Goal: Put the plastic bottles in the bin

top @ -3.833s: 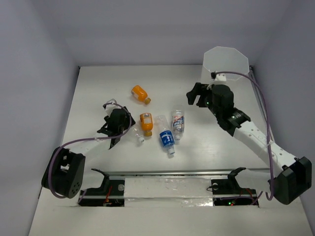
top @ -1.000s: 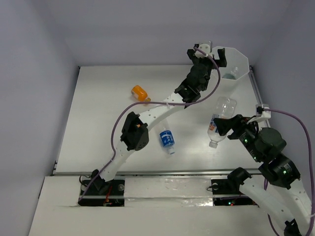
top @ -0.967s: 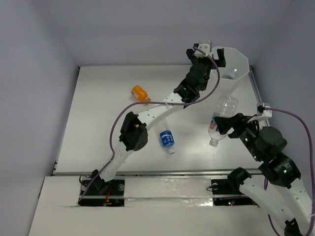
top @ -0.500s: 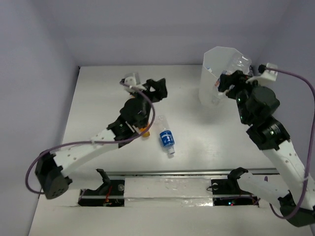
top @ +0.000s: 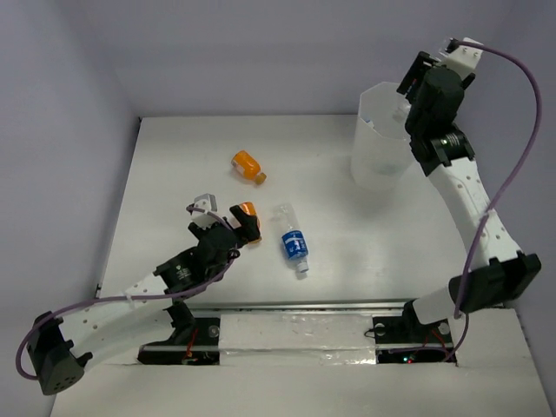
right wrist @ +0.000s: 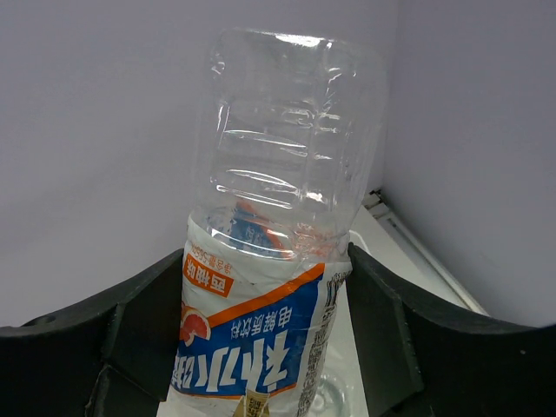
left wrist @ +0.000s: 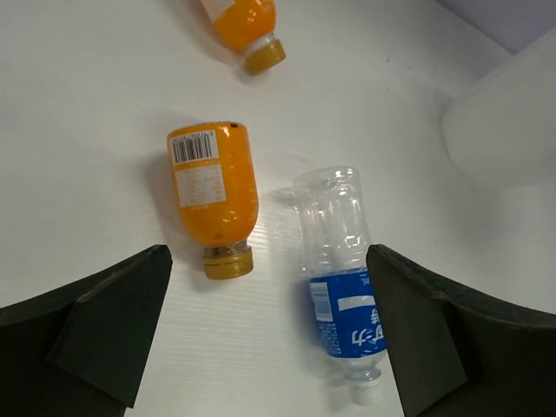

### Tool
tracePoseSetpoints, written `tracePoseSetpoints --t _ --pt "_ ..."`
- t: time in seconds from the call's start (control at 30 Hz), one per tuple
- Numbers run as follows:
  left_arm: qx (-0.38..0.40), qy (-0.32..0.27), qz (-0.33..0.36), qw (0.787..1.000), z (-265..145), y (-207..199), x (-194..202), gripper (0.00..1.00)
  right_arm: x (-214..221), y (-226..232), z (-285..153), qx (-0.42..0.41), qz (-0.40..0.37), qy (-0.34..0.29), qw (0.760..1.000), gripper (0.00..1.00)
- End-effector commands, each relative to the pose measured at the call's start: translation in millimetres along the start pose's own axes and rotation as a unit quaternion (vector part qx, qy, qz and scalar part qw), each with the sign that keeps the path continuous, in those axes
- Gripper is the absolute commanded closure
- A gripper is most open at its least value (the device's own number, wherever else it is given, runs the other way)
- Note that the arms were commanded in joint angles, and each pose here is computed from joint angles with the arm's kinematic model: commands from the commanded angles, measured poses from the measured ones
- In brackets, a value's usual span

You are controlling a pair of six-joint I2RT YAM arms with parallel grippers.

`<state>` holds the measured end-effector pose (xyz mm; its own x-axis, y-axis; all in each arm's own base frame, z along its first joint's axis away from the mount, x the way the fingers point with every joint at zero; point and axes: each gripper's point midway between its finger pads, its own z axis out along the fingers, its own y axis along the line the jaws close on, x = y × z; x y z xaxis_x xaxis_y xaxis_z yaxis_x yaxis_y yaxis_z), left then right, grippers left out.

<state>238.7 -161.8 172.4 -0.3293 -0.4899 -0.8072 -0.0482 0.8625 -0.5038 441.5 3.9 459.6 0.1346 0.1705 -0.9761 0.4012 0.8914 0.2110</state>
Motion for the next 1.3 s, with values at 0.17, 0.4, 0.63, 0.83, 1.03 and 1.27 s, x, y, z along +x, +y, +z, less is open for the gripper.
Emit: tracePoseSetpoints --t 0.17,0.4,0.63,0.83,1.03,1.27 --pt "-0.005 0.053 -0.029 0.998 16.7 14.1 18.3 0.02 -3.2 10.5 54.5 0.058 -0.035 -0.042 0.997 0.32" --pt "-0.055 0.057 -0.029 0.996 42.4 63.2 20.4 0.02 33.7 12.5 62.4 0.057 -0.027 -0.030 0.998 0.29" --pt "-0.069 0.059 -0.026 0.996 60.2 67.1 26.1 0.01 50.5 14.5 46.7 0.023 0.002 0.004 1.000 0.06" --pt "-0.067 0.059 -0.019 0.996 73.7 58.7 21.6 0.01 18.1 10.3 19.8 -0.007 0.032 -0.006 0.999 0.00" --pt "-0.077 0.067 -0.014 0.995 89.6 58.0 29.6 0.02 6.0 25.9 -30.8 -0.089 0.087 0.006 0.992 0.04" --pt "-0.090 0.077 0.006 0.993 110.8 56.7 34.7 0.06 103.3 75.3 -124.1 -0.239 0.102 0.114 0.959 0.80"
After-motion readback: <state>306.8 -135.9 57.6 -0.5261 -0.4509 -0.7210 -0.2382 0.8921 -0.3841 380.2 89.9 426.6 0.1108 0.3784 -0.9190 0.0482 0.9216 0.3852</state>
